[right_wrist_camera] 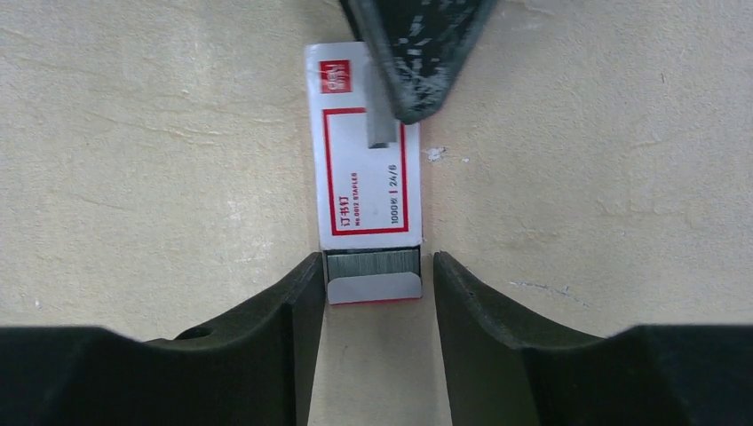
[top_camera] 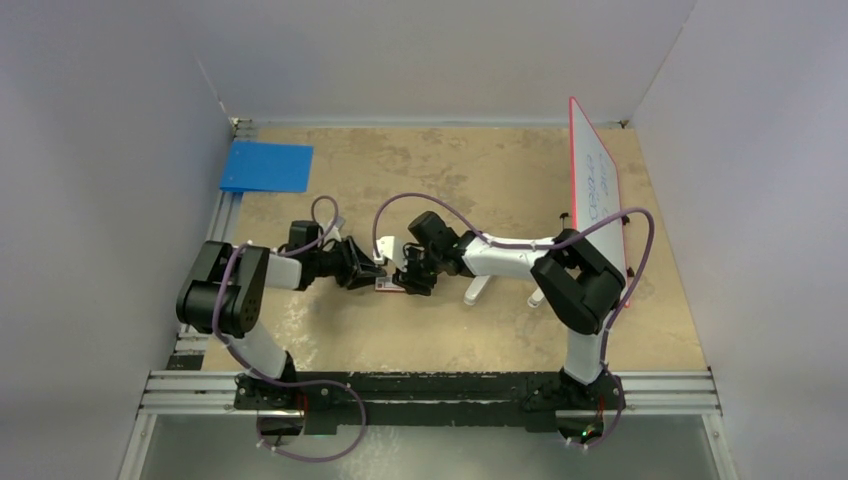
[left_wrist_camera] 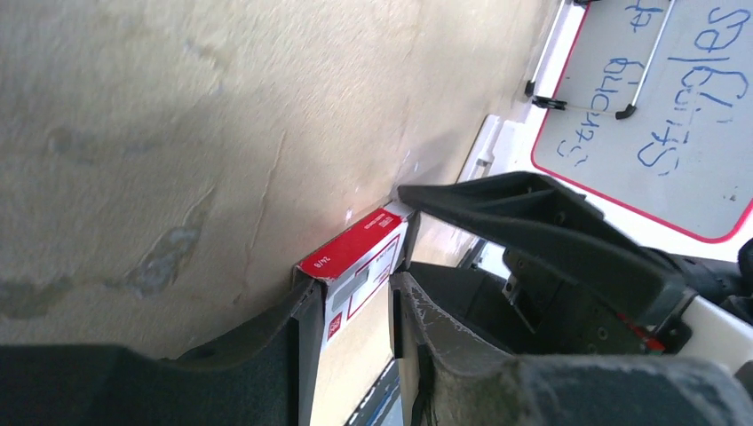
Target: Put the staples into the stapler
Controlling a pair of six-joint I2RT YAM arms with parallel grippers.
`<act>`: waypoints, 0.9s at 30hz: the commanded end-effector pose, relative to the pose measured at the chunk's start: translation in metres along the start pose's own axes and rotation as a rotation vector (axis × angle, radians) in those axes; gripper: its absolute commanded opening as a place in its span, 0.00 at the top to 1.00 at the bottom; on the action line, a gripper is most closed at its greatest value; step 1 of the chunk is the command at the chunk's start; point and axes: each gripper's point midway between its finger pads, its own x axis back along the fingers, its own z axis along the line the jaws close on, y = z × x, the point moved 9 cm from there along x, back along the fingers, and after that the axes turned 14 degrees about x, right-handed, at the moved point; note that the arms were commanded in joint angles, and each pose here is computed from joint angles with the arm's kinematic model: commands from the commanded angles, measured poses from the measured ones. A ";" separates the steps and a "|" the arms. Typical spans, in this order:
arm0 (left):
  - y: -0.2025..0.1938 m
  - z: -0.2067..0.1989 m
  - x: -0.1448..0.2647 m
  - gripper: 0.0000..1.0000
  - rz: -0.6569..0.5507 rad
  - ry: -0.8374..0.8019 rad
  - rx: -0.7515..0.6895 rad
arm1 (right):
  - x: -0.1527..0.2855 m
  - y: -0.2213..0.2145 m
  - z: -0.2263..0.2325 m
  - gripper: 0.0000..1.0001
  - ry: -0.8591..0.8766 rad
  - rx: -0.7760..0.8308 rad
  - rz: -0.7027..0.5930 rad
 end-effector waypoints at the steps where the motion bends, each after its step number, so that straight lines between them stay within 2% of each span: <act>1: 0.011 -0.016 -0.003 0.68 -0.004 -0.041 -0.062 | -0.003 -0.021 0.009 0.51 0.023 -0.005 0.096; 8: 0.013 -0.017 -0.005 0.68 0.024 -0.055 -0.046 | -0.007 -0.013 0.009 0.61 0.012 -0.012 0.066; 15: 0.009 -0.011 -0.002 0.59 -0.016 -0.002 -0.026 | -0.002 -0.011 0.007 0.64 -0.083 -0.032 0.052; 18: 0.006 -0.008 0.001 0.58 -0.038 0.008 -0.036 | -0.004 -0.013 0.006 0.65 -0.084 -0.029 0.063; 20: 0.006 -0.007 0.004 0.60 -0.051 -0.001 -0.048 | -0.005 -0.014 0.006 0.65 -0.079 -0.031 0.070; 27: 0.007 -0.005 0.002 0.81 -0.048 -0.042 -0.104 | -0.006 -0.013 0.006 0.66 -0.070 -0.025 0.067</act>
